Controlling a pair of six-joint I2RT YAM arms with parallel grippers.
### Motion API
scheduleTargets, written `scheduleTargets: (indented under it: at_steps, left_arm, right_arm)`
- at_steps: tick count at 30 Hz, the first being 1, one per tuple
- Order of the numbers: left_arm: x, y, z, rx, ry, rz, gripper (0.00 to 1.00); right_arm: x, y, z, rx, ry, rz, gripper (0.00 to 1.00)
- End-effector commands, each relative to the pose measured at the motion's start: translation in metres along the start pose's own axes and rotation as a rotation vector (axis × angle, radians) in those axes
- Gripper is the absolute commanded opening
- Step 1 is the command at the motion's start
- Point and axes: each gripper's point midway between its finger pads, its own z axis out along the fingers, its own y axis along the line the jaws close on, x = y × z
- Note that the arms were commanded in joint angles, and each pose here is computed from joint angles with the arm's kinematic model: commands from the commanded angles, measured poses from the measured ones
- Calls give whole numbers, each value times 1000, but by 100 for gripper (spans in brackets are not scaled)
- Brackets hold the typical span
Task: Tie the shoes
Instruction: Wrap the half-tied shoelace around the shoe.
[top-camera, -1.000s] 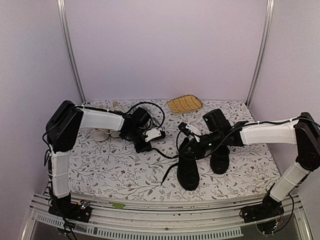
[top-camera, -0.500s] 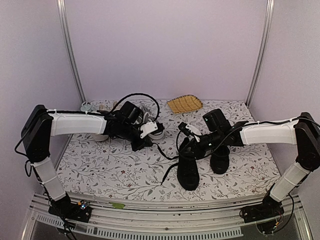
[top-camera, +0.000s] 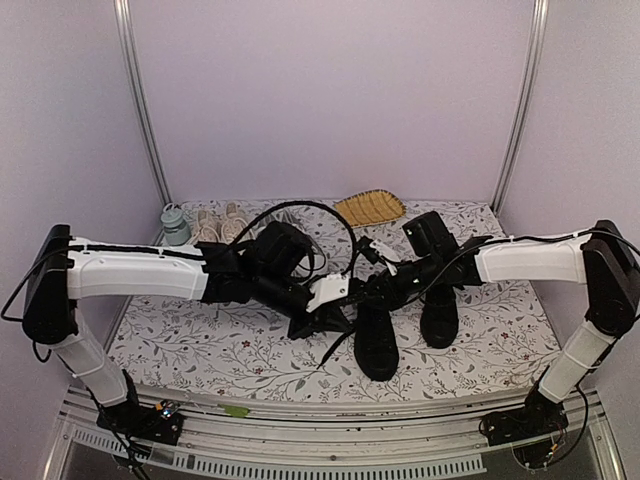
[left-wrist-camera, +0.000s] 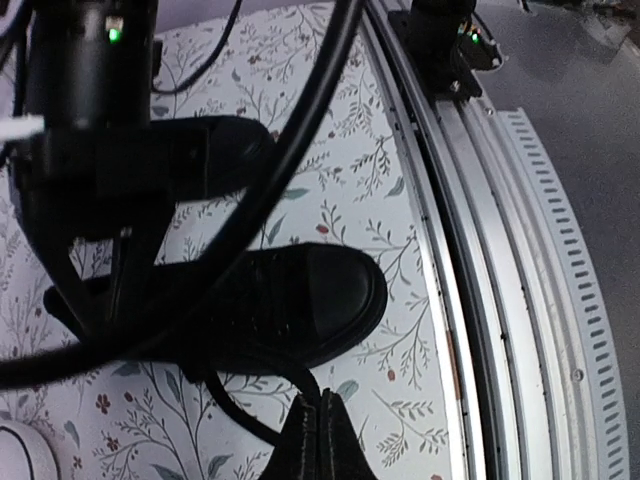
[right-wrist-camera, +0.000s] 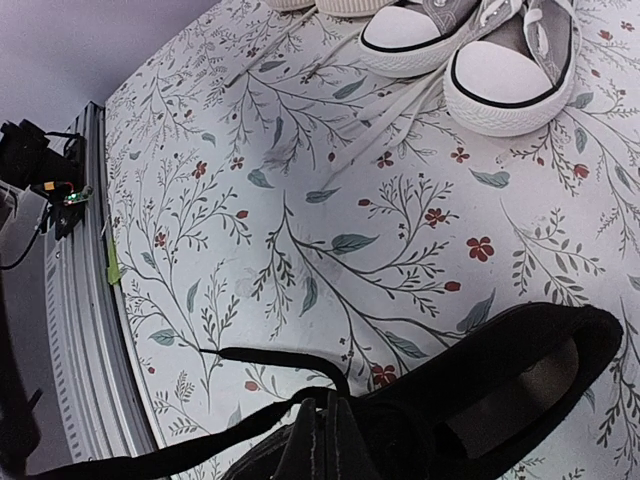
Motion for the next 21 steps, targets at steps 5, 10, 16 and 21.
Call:
scheduleTargets:
  at_steps: [5,10,16,21]
  left_arm:
    - [-86,-11,27,-9,-324,140,0]
    - [-100,-21,60,58,-339,165,0]
    - [-102,-32,62,66,-407,237,0]
    - [-104,-8,77,-73,-415,231,0]
  right_arm:
    - [-4,-20,0,35,-5,130,1]
    - [-7,-20,-5,15,-22,156,1]
    - [-10,-16,-13,-17,-48,164,1]
    - [-5,-17,-8,-25,-29,171,1]
